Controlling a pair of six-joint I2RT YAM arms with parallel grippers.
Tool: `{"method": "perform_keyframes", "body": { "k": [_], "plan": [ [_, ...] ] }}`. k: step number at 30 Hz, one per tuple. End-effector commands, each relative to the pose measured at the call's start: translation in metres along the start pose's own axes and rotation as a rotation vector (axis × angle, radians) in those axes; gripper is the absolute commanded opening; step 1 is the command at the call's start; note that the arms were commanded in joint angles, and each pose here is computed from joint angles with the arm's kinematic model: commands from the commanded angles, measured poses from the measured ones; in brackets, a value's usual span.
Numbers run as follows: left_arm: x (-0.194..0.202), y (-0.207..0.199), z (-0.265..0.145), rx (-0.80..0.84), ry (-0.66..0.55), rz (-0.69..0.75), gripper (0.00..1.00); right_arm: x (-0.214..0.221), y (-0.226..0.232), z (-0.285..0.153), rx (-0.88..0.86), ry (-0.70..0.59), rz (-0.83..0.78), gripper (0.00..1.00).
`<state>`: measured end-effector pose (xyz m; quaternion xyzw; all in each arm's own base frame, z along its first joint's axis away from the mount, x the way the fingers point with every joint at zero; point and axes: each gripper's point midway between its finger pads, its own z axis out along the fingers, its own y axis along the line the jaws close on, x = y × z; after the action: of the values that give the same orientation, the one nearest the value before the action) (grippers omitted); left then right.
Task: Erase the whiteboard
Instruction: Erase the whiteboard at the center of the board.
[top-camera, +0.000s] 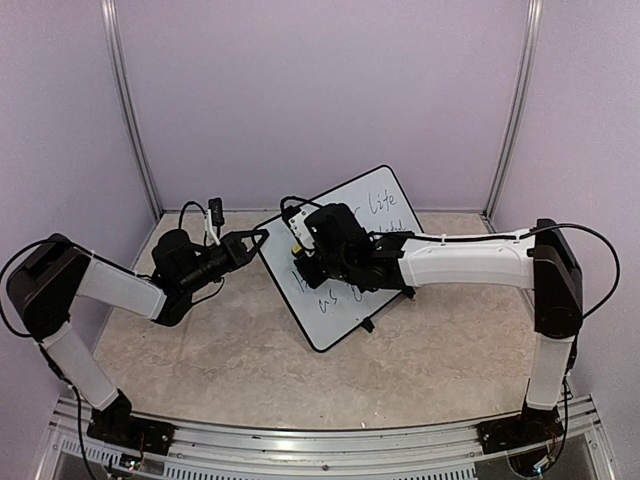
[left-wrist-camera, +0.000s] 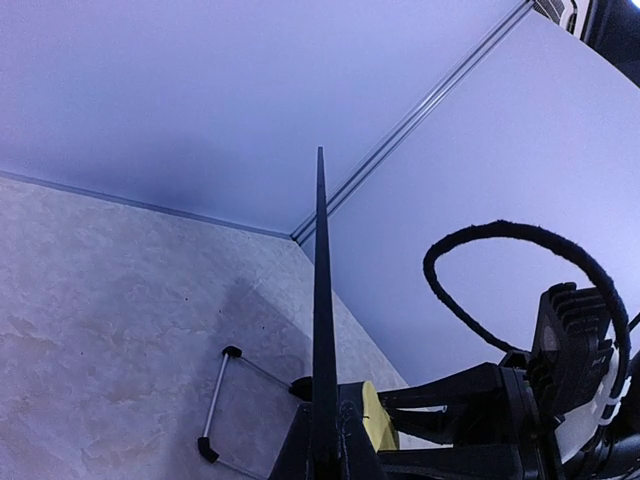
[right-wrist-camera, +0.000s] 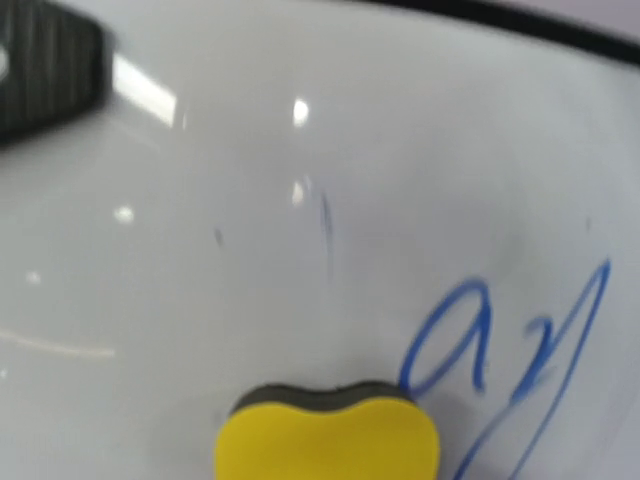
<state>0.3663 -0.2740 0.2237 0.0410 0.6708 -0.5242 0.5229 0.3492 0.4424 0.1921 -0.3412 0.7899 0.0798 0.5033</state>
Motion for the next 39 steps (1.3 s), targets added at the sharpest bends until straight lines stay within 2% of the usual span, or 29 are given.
{"method": "perform_keyframes", "body": {
  "k": [1,5,9,20,24,29,39],
  "plan": [
    [0.005,-0.031,-0.004,0.116,0.040,0.043,0.00,-0.007,0.009,0.018,-0.001,0.014,-0.052,0.14],
    [0.005,-0.031,-0.004,0.114,0.039,0.043,0.00,-0.033,0.011,0.028,0.001,-0.020,-0.096,0.14],
    [0.004,-0.030,-0.004,0.112,0.037,0.044,0.00,-0.038,0.013,0.035,-0.006,-0.015,-0.101,0.14],
    [0.003,-0.031,-0.004,0.119,0.035,0.037,0.00,0.038,0.012,0.004,-0.060,0.116,-0.004,0.14],
    [0.003,-0.031,-0.003,0.122,0.036,0.036,0.00,0.047,0.005,-0.002,-0.034,0.130,-0.004,0.14],
    [0.003,-0.032,-0.004,0.122,0.035,0.038,0.00,0.029,-0.005,0.008,-0.006,0.098,-0.017,0.14],
    [0.004,-0.032,-0.005,0.122,0.037,0.041,0.00,-0.037,-0.019,0.035,0.017,-0.020,-0.062,0.14]
  ]
}}
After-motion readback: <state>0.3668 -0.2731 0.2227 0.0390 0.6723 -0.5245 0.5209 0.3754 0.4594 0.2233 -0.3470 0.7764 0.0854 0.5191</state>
